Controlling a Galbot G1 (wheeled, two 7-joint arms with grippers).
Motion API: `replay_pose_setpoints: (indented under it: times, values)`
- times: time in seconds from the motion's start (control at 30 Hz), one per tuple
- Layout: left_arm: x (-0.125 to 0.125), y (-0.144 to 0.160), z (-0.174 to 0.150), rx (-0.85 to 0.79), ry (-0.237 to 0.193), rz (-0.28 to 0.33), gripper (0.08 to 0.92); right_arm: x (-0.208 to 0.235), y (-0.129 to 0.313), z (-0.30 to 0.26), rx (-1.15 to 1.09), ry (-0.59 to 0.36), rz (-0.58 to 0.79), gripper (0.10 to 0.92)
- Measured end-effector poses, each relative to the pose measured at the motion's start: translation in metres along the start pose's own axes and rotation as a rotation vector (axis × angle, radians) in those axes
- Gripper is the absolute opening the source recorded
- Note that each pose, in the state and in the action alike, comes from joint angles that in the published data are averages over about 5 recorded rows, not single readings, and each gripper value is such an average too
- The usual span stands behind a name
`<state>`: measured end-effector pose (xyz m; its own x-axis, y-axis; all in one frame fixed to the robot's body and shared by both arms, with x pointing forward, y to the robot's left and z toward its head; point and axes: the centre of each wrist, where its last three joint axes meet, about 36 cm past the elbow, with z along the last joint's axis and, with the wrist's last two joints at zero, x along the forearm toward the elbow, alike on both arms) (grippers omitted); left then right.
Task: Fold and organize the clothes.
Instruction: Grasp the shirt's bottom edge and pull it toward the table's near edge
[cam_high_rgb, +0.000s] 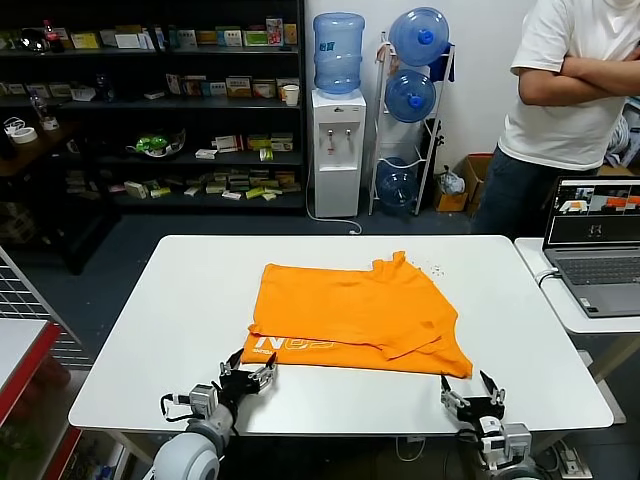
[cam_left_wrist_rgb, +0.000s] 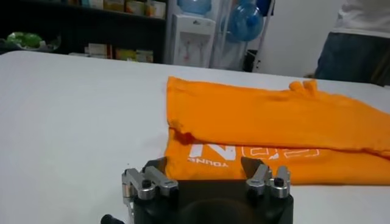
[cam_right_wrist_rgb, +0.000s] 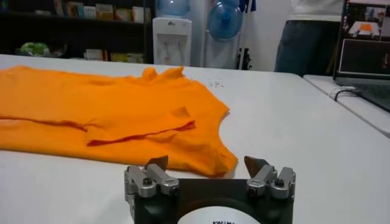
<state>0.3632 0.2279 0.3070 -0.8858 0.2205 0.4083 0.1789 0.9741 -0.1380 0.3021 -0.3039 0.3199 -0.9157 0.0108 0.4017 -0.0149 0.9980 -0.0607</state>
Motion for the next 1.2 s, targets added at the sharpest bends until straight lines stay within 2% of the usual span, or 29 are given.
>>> replay_pose_setpoints:
  times: [0.13,0.8,0.93,1.07,1.2]
  values:
    - [-0.002,0.002,0.002,-0.001,0.007,-0.007,0.732,-0.006,0.000,-0.001,-0.007,0.003,-0.004,0.749]
    - [-0.002,0.005,0.004,-0.002,0.010,-0.023,0.172,-0.011,-0.004,0.004,-0.073,0.065,-0.020,0.169]
    - [0.003,0.004,0.000,0.001,0.008,-0.025,0.115,-0.006,-0.005,0.002,-0.077,0.061,-0.019,0.125]
    - [0.015,0.003,-0.011,0.010,0.009,-0.028,0.115,0.005,-0.005,-0.002,-0.076,0.066,-0.024,0.124]
    - [0.034,0.006,-0.020,0.022,0.033,-0.037,0.115,0.024,-0.006,-0.006,-0.067,0.083,-0.038,0.124]
